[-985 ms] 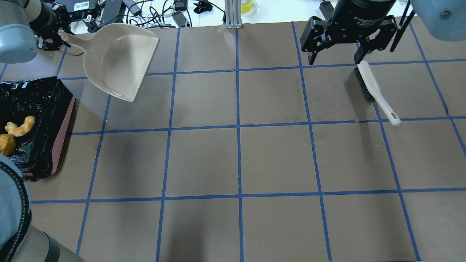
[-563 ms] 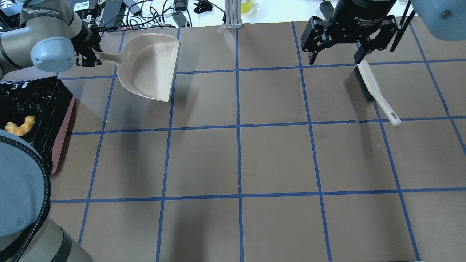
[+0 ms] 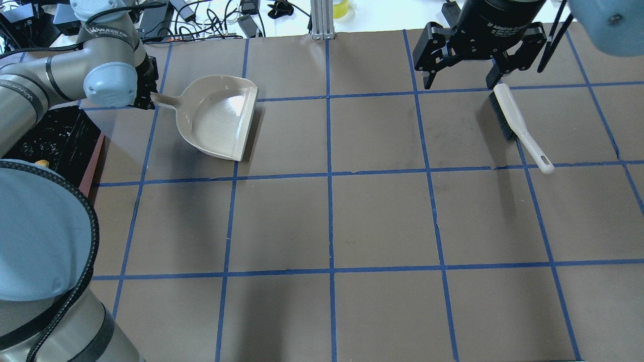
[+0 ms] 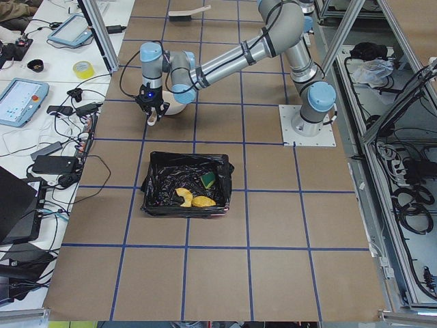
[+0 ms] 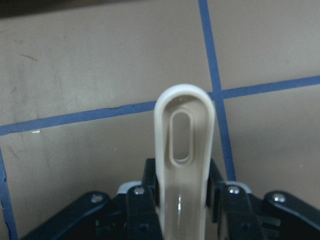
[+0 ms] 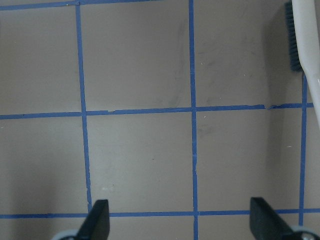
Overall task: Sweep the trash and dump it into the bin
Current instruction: 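Lower the empty dustpan back onto the table with left gripper, then open the left gripper to release the dustpan handle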
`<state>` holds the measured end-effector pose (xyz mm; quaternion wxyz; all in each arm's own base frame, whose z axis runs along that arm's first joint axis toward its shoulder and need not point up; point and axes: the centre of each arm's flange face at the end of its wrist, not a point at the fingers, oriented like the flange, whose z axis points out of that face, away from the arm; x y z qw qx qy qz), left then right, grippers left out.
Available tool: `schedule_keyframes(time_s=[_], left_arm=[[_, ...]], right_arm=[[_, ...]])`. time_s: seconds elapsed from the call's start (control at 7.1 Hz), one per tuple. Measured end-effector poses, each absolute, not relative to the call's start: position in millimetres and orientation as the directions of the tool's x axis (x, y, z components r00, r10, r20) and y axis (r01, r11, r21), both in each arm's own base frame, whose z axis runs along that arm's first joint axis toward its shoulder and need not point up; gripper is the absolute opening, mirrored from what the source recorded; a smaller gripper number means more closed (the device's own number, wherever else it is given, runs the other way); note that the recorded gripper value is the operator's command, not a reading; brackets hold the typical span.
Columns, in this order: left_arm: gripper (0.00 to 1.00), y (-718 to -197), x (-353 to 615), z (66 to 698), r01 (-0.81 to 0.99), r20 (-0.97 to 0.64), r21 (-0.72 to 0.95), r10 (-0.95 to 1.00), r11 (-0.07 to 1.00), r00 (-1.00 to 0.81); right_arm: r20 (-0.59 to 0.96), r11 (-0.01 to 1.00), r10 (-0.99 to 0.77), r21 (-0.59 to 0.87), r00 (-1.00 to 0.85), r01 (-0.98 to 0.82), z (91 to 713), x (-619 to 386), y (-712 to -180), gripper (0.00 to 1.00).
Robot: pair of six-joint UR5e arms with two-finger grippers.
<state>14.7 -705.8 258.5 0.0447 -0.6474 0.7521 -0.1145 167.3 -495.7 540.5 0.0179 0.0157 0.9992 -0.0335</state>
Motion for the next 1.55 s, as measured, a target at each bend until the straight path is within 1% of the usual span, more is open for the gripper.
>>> schedule_keyframes(time_s=[0.56, 1.41, 1.55], left_arm=[[0.00, -702, -1, 247, -0.982, 0.024, -0.163, -0.995, 0.096, -0.101], [0.00, -706, -1, 235, -0.985, 0.017, -0.157, -0.997, 0.077, -0.081], [0.08, -706, -1, 235, -0.984, 0.018, -0.158, -0.997, 0.077, -0.081]], right_arm=[[-0.038, 0.997, 0.031, -0.066, -0.999, 0.033, 540, 167, -496, 1.00], [-0.039, 0.997, 0.031, -0.064, -0.999, 0.033, 539, 168, -496, 1.00], [-0.038, 0.997, 0.031, -0.063, -0.999, 0.033, 539, 168, -497, 1.00]])
